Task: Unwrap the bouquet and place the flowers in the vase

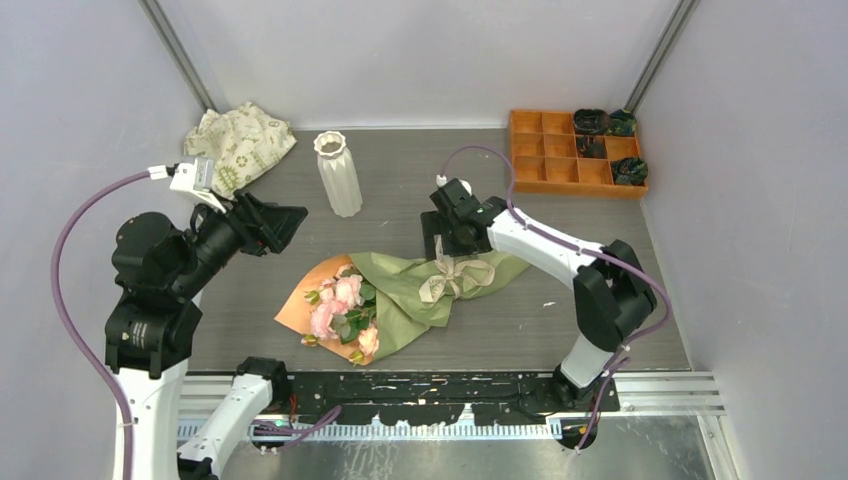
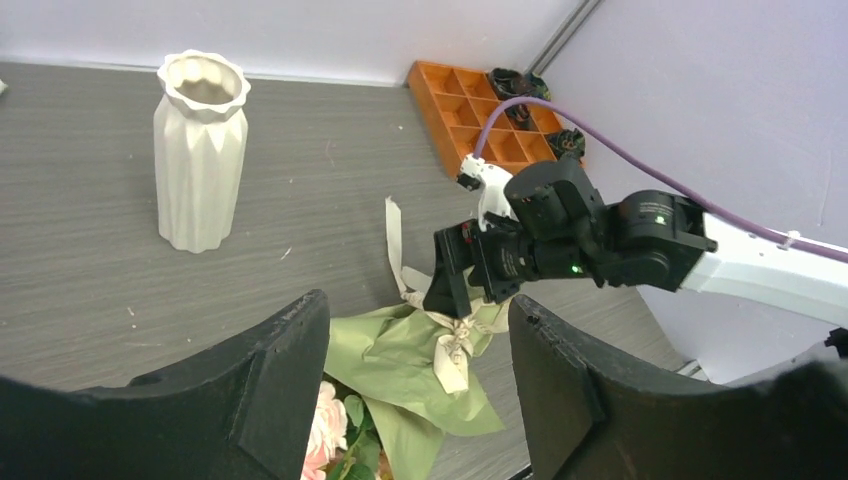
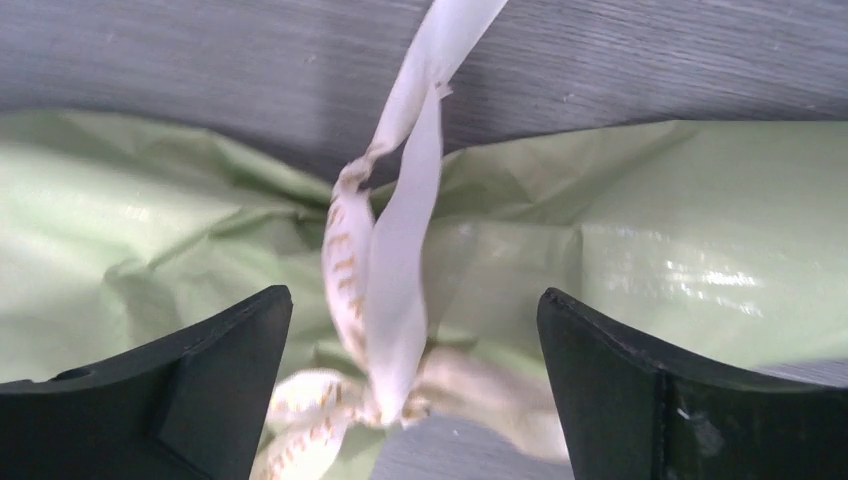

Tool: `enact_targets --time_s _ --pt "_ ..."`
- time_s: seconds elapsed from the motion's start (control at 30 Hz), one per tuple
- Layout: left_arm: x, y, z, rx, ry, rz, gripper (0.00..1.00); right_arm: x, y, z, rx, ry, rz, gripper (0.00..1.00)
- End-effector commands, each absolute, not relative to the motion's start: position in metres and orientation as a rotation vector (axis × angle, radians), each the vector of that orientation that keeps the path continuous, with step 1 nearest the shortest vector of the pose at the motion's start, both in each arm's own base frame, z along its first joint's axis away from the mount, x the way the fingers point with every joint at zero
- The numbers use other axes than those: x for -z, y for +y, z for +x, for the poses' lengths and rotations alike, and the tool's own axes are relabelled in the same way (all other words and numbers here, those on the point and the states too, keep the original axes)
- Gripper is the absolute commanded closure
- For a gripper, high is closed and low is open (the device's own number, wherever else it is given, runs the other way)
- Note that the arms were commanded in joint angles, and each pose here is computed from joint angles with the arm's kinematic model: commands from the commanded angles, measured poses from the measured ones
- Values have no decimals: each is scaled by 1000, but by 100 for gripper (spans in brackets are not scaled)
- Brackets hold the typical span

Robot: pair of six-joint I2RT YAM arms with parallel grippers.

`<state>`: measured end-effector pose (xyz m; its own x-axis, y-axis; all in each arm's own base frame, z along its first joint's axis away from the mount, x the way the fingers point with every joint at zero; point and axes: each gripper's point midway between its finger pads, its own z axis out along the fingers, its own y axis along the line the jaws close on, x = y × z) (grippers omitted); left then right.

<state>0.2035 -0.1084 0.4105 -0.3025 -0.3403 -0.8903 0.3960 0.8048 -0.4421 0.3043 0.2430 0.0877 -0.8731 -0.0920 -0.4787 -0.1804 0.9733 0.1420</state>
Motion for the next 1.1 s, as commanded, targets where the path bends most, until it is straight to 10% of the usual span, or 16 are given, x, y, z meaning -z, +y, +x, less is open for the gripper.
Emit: enact_targets --time_s 0.0,0.4,1.07 --pt "-435 -103 198 676 1632 85 33 -162 245 289 -176 2437 -389 1" --pt "-439 -97 198 643 1616 65 32 -134 269 192 172 2423 -1084 0" --pt "-426 -89 195 600 1621 38 32 -84 322 237 44 2346 -1422 0"
